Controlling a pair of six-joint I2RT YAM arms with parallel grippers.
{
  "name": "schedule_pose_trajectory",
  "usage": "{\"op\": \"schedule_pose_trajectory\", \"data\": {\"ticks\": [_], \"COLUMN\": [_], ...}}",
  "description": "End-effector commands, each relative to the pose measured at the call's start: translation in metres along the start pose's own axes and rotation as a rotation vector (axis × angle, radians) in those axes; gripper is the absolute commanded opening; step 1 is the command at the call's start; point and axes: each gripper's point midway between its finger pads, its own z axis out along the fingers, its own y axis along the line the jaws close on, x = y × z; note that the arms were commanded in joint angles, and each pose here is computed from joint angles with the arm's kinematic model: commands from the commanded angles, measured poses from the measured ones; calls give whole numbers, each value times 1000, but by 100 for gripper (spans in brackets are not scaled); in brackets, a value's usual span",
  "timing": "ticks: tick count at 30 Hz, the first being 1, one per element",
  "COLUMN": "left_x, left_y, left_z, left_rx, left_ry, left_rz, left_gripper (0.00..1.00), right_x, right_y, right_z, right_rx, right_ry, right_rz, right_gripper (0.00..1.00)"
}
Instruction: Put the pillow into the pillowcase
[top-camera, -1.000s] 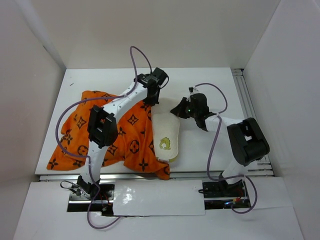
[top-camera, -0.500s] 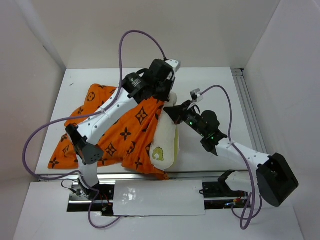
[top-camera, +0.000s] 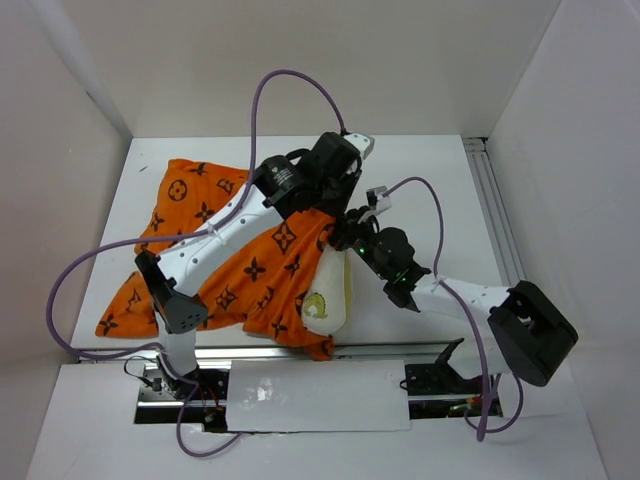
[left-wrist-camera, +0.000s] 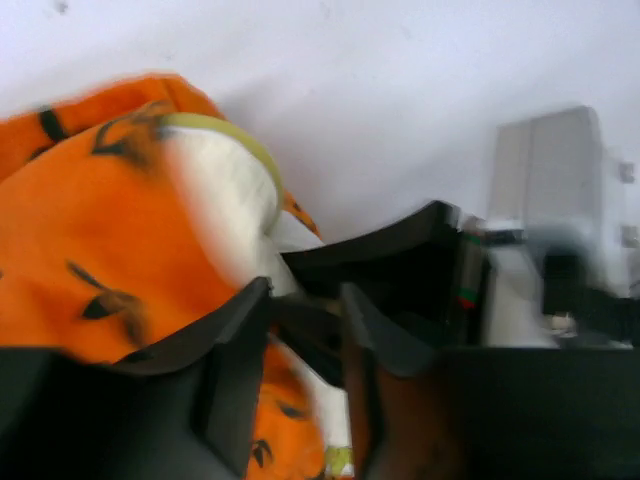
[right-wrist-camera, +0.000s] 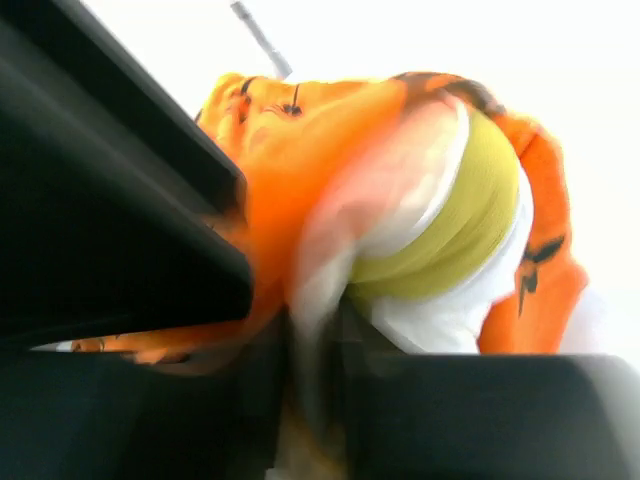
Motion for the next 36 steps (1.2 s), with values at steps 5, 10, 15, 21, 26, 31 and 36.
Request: {"op": "schedule_pose_trajectory", "data": {"ticks": [5,10,15,21,26,31,36], "left_x": [-36,-29,21,110,148,175,210], "left_y": [-15,1,17,0,-27,-25,-18], "left_z": [-3,-3,5,33,70,100,125], "left_rx": [150,113,9,-36,-26,-82,-163], "left_ry": [-107,-95,4,215,351,444,544], "left_rz": [-118,-140,-168,-161,-113,-102,-103], "left_gripper": [94,100,100,100,100,100,86], "right_x": [10,-8,-29,-44,-27,-15,-18], "right_y": [-32,-67,-88,-119,-126,-136,-138], "right_z": [-45,-88,-121,-143,-139,-143,-144], "right_rx": [196,421,548,693,643,635,606], "right_ry": [126,110,79,95,163,208,209], "right_rz": [33,73,84,61,103,119,111], "right_gripper": [95,100,100,100,100,100,100]}}
